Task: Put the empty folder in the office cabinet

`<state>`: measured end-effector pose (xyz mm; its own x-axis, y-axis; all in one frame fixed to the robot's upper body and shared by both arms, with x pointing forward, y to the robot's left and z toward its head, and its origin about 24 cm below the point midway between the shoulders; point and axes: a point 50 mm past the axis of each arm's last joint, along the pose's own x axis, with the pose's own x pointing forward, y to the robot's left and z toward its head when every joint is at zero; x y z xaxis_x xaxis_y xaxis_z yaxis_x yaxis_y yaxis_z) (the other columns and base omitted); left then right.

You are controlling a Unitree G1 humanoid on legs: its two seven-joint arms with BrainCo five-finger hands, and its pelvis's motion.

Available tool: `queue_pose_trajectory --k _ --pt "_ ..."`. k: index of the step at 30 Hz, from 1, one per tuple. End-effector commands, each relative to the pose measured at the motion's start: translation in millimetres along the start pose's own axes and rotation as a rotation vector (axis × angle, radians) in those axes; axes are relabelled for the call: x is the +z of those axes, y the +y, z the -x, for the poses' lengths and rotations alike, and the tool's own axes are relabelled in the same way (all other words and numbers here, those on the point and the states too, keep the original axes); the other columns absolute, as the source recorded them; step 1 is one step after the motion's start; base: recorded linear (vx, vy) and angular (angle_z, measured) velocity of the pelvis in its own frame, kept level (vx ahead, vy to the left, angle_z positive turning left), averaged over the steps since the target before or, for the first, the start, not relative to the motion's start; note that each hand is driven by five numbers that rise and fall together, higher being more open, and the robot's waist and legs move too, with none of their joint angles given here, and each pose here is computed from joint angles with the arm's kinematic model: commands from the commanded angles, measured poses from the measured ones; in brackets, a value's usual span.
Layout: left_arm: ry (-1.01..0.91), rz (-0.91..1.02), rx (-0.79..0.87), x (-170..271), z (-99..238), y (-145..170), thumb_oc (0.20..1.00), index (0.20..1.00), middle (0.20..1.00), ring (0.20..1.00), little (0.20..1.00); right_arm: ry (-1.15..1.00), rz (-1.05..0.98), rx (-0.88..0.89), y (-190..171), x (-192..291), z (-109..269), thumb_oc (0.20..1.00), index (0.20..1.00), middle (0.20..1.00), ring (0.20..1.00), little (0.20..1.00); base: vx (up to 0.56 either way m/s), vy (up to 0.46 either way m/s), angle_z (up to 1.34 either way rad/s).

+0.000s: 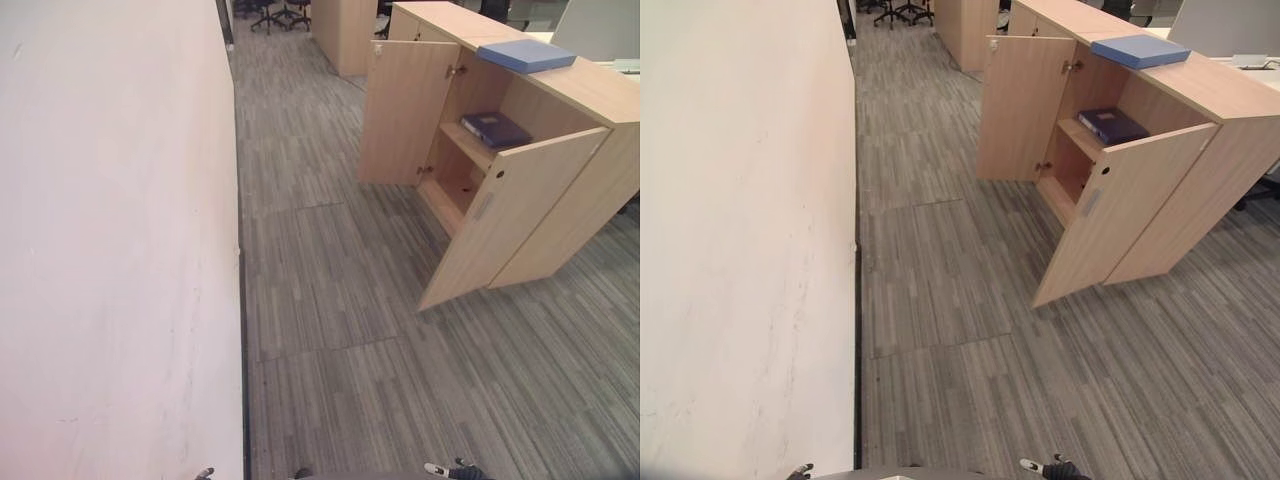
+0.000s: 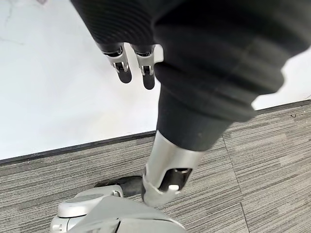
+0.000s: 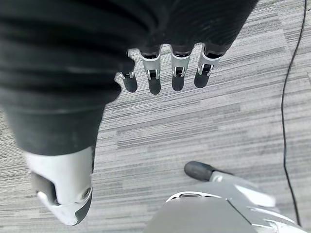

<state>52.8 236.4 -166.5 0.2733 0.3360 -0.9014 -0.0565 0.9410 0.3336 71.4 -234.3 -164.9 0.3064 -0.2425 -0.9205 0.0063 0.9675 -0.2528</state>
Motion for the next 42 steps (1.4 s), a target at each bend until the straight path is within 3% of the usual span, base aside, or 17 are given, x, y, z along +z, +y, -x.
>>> queue_pose_trajectory --k 1,16,33,42 --pt "-0.015 -0.071 0.002 8.4 -2.4 1.5 1.0 1.0 1.0 1.0 1.0 -0.029 -0.04 -0.016 -11.6 14.5 -2.5 1.0 1.0 1.0 1.0 1.0 0.01 -0.03 0.0" --pt "-0.099 -0.005 0.038 38.1 -5.6 9.6 1.0 1.0 1.0 1.0 1.0 -0.087 0.024 0.015 -13.3 40.3 -4.5 1.0 1.0 1.0 1.0 1.0 -0.03 -0.098 0.0" --pt "0.122 0.08 0.024 -28.9 3.6 3.8 1.0 1.0 1.0 1.0 1.0 0.037 -0.017 -0.006 -21.7 3.6 -2.0 1.0 1.0 1.0 1.0 1.0 0.27 0.17 -0.09" --pt "0.085 0.076 0.019 -16.4 0.3 10.3 1.0 1.0 1.0 1.0 1.0 -0.04 0.006 0.004 -20.7 30.5 -4.4 1.0 1.0 1.0 1.0 1.0 0.25 0.317 -0.16"
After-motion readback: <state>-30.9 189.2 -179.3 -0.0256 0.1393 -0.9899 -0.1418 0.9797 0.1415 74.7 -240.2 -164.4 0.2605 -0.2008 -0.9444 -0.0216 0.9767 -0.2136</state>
